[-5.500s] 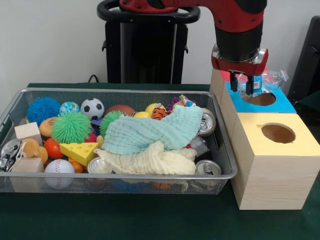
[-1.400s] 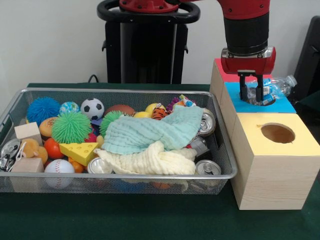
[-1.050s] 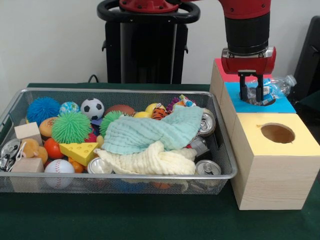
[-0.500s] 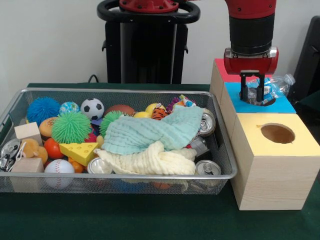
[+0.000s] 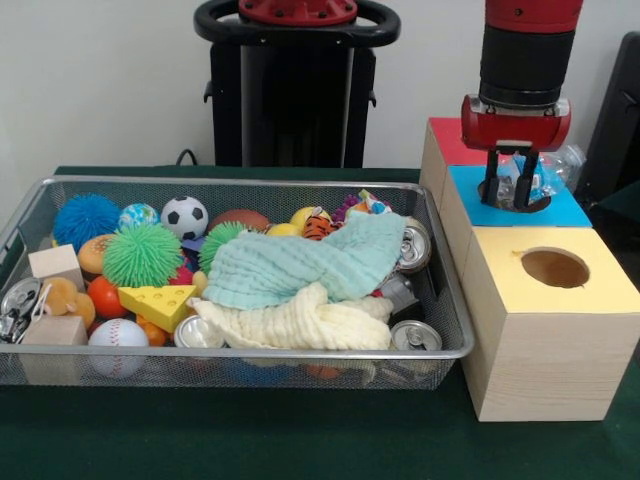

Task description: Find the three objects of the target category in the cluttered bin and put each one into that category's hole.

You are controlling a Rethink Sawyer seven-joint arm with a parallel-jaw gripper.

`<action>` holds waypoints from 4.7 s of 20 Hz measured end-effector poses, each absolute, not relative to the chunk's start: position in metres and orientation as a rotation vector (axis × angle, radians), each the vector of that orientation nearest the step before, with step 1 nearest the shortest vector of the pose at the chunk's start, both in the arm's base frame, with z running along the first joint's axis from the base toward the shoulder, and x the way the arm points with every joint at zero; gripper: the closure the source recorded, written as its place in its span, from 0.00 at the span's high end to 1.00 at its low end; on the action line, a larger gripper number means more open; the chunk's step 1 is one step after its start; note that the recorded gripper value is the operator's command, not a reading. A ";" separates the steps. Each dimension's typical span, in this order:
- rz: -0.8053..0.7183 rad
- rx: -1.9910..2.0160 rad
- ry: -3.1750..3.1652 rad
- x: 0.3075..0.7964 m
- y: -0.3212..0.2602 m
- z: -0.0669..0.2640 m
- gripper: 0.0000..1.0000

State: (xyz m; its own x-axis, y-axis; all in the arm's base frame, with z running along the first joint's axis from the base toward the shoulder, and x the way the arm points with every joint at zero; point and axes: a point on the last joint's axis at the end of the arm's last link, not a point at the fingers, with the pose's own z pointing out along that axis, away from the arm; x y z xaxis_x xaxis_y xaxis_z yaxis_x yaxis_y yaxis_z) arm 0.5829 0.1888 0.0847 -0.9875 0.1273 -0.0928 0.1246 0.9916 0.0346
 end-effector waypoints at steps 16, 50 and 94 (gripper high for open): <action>0.117 0.050 3.072 0.590 0.178 0.085 0.00; 0.193 0.048 3.118 0.596 0.175 0.085 1.00; 0.218 0.062 3.138 0.599 0.167 0.084 0.00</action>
State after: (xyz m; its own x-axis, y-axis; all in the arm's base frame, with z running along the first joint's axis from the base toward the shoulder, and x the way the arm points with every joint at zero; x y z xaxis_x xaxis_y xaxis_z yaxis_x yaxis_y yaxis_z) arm 0.5985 0.1673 0.0843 -0.9992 0.0392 0.0077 0.0399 0.9896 0.1382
